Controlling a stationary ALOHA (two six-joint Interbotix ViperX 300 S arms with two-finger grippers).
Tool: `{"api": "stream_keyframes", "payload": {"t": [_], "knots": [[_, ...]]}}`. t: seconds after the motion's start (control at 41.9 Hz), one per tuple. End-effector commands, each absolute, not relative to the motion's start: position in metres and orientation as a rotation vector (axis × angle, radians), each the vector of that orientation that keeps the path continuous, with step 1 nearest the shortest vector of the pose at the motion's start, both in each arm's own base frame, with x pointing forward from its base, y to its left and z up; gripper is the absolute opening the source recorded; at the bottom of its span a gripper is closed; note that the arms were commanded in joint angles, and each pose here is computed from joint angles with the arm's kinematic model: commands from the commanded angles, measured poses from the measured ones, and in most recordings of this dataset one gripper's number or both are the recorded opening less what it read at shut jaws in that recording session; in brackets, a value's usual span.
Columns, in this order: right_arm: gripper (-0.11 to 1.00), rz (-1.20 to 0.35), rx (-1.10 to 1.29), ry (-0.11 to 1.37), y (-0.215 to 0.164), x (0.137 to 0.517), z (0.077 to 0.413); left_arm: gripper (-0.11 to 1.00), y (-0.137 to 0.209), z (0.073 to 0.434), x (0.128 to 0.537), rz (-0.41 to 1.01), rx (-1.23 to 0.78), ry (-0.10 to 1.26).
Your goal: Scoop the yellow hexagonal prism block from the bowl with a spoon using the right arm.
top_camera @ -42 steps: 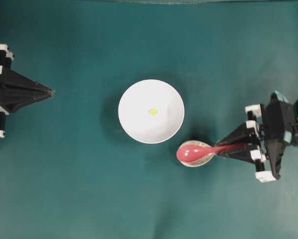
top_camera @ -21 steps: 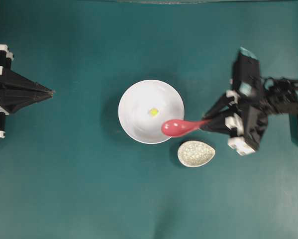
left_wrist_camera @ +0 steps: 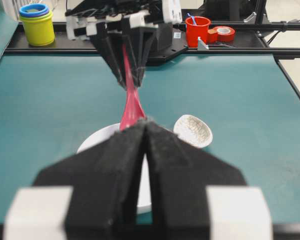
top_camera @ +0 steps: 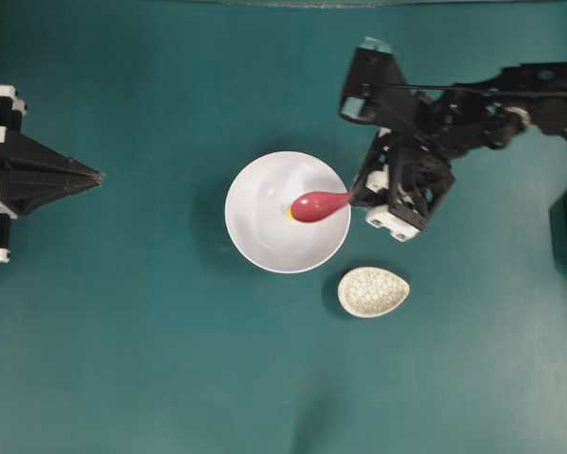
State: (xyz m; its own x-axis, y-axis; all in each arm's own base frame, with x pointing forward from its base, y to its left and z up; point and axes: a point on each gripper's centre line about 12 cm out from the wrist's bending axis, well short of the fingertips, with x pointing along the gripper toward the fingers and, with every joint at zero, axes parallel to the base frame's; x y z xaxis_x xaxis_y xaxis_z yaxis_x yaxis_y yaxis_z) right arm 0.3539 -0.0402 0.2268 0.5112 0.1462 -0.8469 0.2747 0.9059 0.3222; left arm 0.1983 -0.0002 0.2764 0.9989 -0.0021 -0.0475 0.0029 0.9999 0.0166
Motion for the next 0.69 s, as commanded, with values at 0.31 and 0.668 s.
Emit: {"api": "stream_keyframes", "payload": {"t": [0.31, 0.668], "knots": [[0.23, -0.147, 0.394, 1.211, -0.051, 0.373, 0.236, 0.00, 0.000, 0.282, 0.200, -0.003, 0.021, 0.032], [0.23, -0.130, 0.382, 1.251, -0.041, 0.378, 0.223, 0.00, 0.000, 0.282, 0.200, -0.003, 0.020, 0.032]]}}
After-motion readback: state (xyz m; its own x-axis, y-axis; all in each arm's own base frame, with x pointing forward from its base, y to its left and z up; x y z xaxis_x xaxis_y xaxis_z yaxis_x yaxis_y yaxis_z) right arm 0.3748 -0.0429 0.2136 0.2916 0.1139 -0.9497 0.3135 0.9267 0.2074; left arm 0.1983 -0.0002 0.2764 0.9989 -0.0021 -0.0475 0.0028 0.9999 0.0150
